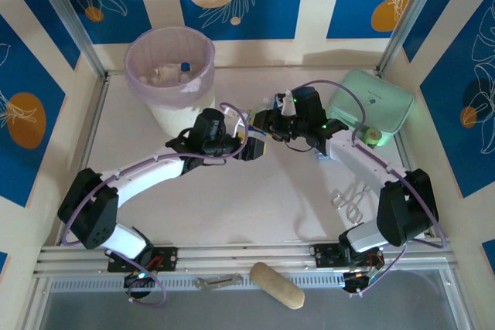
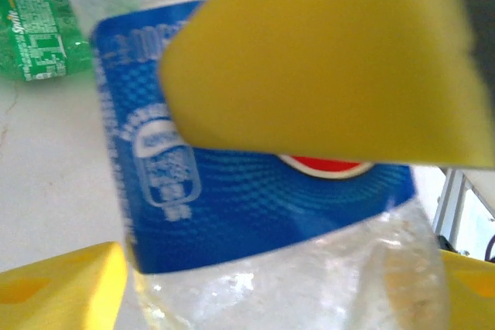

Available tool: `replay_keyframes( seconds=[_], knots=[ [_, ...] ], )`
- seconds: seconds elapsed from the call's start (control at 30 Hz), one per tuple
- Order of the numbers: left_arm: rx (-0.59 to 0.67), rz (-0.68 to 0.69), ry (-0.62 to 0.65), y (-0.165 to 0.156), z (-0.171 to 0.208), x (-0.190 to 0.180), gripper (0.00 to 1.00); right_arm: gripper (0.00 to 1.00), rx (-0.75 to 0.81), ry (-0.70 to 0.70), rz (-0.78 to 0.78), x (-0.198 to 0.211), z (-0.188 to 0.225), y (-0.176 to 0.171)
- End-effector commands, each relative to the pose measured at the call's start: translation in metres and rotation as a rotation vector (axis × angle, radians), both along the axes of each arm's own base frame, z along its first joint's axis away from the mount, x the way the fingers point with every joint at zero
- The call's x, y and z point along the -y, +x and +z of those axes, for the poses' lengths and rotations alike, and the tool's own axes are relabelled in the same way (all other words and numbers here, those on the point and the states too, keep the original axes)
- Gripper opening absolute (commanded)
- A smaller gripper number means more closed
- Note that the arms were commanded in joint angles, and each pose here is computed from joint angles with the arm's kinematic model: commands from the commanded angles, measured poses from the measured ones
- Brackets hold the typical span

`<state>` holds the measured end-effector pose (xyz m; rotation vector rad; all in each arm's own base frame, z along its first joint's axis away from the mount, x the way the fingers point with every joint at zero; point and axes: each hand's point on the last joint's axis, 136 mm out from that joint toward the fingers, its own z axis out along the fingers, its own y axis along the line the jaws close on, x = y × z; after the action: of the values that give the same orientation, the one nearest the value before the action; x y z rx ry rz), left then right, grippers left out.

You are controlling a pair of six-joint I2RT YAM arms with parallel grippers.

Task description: Put the plastic bottles in the bin

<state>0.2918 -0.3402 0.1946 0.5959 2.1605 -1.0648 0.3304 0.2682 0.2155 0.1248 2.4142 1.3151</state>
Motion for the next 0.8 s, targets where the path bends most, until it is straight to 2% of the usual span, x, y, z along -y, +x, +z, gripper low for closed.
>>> replay_keyframes(
  seconds=[0.0,0.13,0.47,0.57,0.7,0.77],
  knots=[
    [0.024,-0.031,0.0,-0.003,0.007,0.006,0.79,0.44,0.006,0.004,0.037,-0.009,0.01,-0.004],
    [0.031,-0.032,-0.005,-0.003,0.01,0.005,0.69,0.44,-0.005,-0.002,0.034,-0.01,0.006,-0.004],
    [0.045,-0.024,-0.019,-0.004,0.016,0.004,0.52,0.46,-0.013,-0.015,0.025,-0.01,0.003,-0.005],
    [0.054,-0.022,-0.025,-0.003,0.019,0.004,0.48,0.5,-0.015,-0.012,0.023,-0.01,0.004,-0.005],
    [0.052,-0.02,-0.022,-0.002,0.018,0.005,0.48,0.64,-0.007,-0.004,0.013,-0.008,0.008,-0.005],
    [0.048,-0.013,-0.017,-0.001,0.016,0.004,0.48,0.68,0.0,0.007,-0.001,-0.004,0.012,-0.003]
  ],
)
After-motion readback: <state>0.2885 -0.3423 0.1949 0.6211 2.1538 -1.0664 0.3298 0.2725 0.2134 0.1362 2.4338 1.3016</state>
